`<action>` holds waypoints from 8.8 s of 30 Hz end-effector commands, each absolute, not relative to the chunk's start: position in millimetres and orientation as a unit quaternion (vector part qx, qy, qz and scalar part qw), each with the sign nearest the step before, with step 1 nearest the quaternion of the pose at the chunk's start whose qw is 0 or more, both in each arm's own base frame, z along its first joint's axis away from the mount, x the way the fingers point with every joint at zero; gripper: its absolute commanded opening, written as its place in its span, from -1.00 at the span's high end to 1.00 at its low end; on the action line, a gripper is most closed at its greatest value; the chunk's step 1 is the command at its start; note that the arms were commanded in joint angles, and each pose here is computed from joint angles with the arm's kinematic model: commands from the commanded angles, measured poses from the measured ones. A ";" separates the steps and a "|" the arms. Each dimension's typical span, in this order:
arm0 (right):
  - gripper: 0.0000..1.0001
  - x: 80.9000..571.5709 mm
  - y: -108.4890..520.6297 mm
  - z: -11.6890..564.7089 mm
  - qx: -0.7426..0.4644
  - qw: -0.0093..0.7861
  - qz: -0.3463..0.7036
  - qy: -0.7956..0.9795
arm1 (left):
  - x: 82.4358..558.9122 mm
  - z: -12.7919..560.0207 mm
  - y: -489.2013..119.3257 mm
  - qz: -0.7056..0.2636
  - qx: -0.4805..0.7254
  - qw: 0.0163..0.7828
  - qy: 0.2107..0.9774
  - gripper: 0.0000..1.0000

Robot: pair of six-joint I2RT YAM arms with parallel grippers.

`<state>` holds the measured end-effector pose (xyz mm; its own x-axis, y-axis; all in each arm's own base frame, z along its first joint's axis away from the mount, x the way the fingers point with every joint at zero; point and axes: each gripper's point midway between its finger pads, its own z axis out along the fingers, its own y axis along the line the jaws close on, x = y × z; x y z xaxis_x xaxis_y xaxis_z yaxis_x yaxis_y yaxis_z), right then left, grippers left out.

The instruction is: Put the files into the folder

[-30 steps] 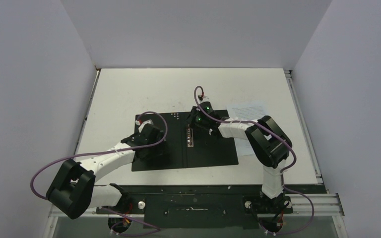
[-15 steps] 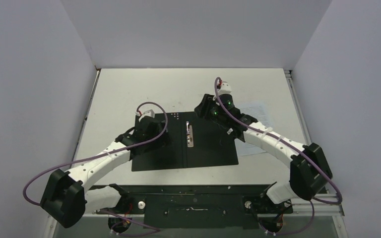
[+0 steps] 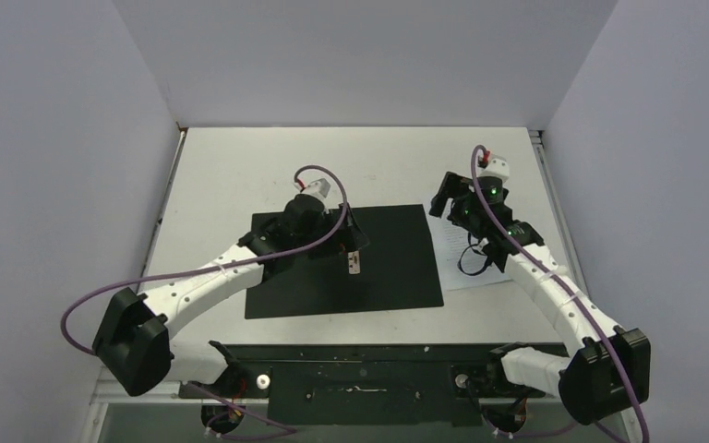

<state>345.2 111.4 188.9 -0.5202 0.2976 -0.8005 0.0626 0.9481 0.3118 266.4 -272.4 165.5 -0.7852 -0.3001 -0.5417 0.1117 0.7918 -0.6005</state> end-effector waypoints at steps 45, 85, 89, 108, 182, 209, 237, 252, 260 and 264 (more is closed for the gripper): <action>-0.80 366.8 -58.4 28.1 0.317 0.362 0.061 0.875 | 363.7 74.1 -523.7 -0.443 0.102 0.193 0.869 -0.75; 0.82 367.1 -51.0 87.4 0.296 0.411 0.074 0.859 | 357.4 30.7 -518.1 -0.415 0.094 0.164 0.890 -0.73; 0.89 366.9 -49.7 99.4 0.292 0.421 0.075 0.856 | 358.4 31.1 -518.2 -0.416 0.092 0.164 0.890 -0.73; 0.89 360.2 -35.3 198.3 0.252 0.503 0.112 0.819 | 371.9 163.1 -500.6 -0.508 0.094 0.225 0.826 -0.74; 0.24 287.5 174.0 320.8 0.022 0.522 0.504 0.688 | 259.5 351.9 -313.2 -0.688 0.095 0.371 0.617 1.00; -0.83 204.5 189.9 387.6 -0.102 0.543 0.622 0.555 | 158.2 400.4 -280.4 -0.700 0.242 0.359 0.569 1.00; -0.15 139.0 211.0 419.1 -0.221 0.512 0.637 0.532 | 159.4 392.8 -284.6 -0.700 0.245 0.352 0.571 1.00; 0.21 156.7 215.2 405.6 -0.218 0.506 0.599 0.580 | 157.6 399.7 -283.0 -0.697 0.250 0.359 0.569 1.00; 0.56 158.7 220.3 399.3 -0.222 0.495 0.598 0.589 | 157.4 402.4 -283.3 -0.697 0.253 0.360 0.566 1.00; 0.89 160.8 219.3 398.9 -0.222 0.500 0.589 0.595 | 157.5 399.1 -283.3 -0.695 0.252 0.357 0.570 1.00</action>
